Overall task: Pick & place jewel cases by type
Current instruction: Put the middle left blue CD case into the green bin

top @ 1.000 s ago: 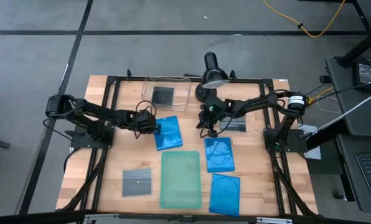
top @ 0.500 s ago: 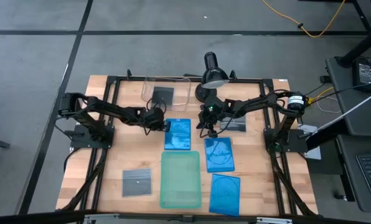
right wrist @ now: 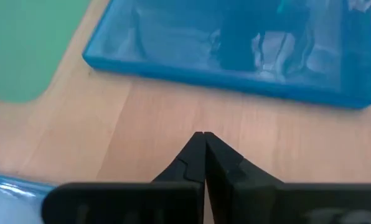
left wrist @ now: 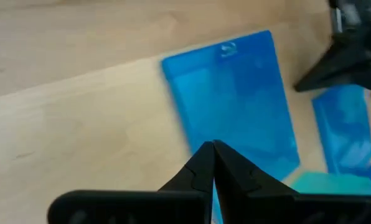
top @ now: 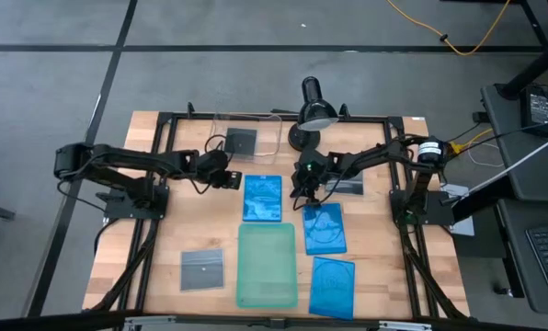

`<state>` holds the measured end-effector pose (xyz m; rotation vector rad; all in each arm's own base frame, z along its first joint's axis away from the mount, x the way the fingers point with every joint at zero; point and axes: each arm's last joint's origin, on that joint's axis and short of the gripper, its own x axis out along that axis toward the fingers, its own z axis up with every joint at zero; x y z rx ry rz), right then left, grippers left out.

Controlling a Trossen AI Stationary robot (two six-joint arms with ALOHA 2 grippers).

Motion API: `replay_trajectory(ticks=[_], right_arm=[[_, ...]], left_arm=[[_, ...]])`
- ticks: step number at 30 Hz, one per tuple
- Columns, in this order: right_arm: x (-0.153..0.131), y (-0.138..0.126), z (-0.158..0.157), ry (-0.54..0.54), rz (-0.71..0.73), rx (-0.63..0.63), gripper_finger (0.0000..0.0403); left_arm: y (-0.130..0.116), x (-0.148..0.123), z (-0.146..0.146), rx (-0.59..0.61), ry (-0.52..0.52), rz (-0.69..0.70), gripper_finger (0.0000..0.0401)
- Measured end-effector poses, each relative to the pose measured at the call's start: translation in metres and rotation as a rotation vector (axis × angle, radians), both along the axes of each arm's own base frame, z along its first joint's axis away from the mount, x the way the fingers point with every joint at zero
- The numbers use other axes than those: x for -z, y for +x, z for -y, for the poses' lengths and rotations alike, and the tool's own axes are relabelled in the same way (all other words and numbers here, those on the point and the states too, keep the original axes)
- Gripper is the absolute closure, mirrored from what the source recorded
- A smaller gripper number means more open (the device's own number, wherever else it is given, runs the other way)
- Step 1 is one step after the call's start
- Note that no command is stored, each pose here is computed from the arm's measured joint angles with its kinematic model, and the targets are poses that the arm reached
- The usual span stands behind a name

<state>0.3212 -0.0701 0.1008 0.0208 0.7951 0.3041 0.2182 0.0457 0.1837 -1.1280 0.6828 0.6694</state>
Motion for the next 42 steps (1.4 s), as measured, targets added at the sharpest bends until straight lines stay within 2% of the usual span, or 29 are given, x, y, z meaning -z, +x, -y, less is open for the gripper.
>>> replay_trajectory(ticks=[5,14,20,27,31,42], right_arm=[[0.008,0.005,-0.005,0.042,-0.002,0.027,0.0396],[0.008,0.011,-0.005,0.069,0.012,0.054,0.0398],[0.002,0.019,-0.004,0.054,0.03,0.058,0.0395],[0.003,0.017,-0.004,0.038,0.004,0.045,0.0394],[0.003,0.016,-0.004,0.042,-0.009,0.042,0.0394],[0.003,0.016,-0.004,0.027,-0.004,0.025,0.0393]], left_arm=[[0.001,0.0,0.001,0.03,-0.023,0.016,0.0377],[0.006,0.007,0.002,0.051,-0.09,0.002,0.0269],[0.017,0.021,0.001,0.068,-0.137,-0.001,0.0225],[0.034,0.04,-0.001,0.076,-0.187,0.03,0.0215],[0.036,0.051,0.001,0.095,-0.22,-0.012,0.0214],[0.04,0.061,0.006,0.1,-0.231,-0.044,0.0214]])
